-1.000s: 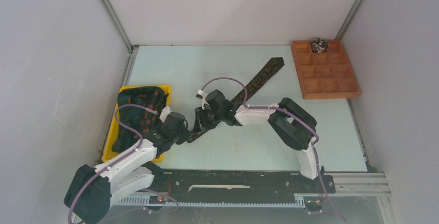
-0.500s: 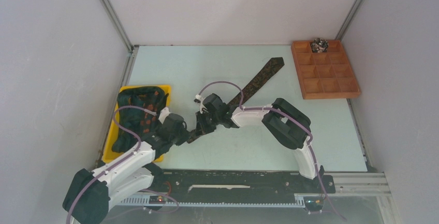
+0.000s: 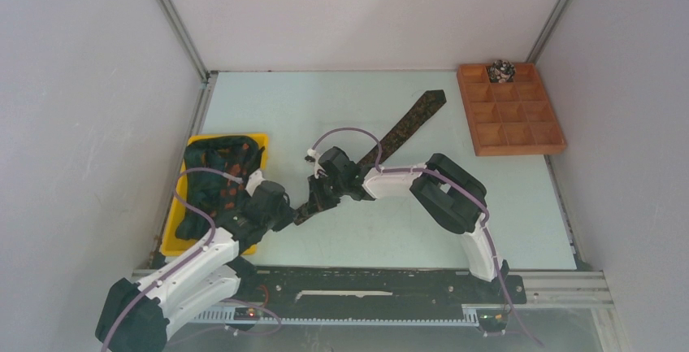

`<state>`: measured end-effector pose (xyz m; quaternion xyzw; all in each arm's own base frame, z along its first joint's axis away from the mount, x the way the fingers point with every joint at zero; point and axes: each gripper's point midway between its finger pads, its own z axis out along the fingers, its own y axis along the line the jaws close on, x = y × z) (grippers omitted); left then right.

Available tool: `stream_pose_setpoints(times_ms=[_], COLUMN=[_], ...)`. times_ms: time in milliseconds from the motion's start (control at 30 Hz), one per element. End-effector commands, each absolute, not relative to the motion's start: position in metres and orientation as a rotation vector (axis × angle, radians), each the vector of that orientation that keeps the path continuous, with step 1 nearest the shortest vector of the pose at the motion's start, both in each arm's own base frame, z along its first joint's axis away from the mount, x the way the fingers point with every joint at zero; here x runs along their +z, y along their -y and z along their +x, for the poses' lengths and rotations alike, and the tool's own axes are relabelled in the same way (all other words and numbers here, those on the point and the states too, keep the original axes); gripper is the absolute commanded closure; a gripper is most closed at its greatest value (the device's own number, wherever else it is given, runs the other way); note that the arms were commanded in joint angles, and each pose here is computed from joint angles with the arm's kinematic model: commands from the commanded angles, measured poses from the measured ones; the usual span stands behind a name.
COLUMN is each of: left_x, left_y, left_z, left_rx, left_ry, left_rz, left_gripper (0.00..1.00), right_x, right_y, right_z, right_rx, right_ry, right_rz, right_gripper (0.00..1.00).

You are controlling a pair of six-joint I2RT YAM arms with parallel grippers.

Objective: Roll the ties
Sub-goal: Roll the tie at the center of the board.

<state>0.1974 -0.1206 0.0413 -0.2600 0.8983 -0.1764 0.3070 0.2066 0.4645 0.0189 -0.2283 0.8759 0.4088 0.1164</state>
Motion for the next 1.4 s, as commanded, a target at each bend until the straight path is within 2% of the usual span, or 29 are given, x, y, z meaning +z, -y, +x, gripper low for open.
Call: stream_pose_setpoints(times_ms=[0, 67, 267, 333, 400, 500, 600, 800, 1367], left_x=[0.042, 0.037, 0.022, 0.02, 0.017, 0.015, 0.015, 0.014, 0.016], left_y=[0.125, 0.126, 0.126, 0.126, 0.125, 0.125, 0.126, 0.125, 0.125], left_z=[0.204, 0.204, 0.201, 0.2, 0.199, 0.198, 0.198, 0.197, 0.197], left_rx=[-0.476, -0.468, -0.446, -0.444, -0.437, -0.435, -0.436, -0.437, -0.443], left_ry=[-2.365, -2.375, -2.42, -2.424, -2.431, -2.435, -2.435, -2.435, -2.43], left_rz=[-0.632, -0.627, -0.618, -0.617, -0.618, -0.618, -0.618, -0.62, -0.629], left_gripper=[1.0, 1.0, 1.0, 1.0, 1.0, 1.0, 1.0, 1.0, 1.0], right_x=[0.022, 0.026, 0.046, 0.057, 0.069, 0.086, 0.093, 0.083, 0.015], right_y=[-0.469, -0.469, -0.47, -0.471, -0.471, -0.474, -0.478, -0.486, -0.477], right_z=[0.215, 0.216, 0.219, 0.221, 0.223, 0.224, 0.222, 0.219, 0.214], right_rx=[1.18, 1.185, 1.21, 1.224, 1.236, 1.253, 1.276, 1.316, 1.213], right_ry=[-2.538, -2.532, -2.49, -2.468, -2.441, -2.399, -2.381, -2.399, -2.556], right_rz=[-0.68, -0.677, -0.67, -0.669, -0.663, -0.661, -0.657, -0.641, -0.653], right_gripper=[1.0, 1.0, 0.88, 0.83, 0.71, 0.67, 0.69, 0.87, 0.98])
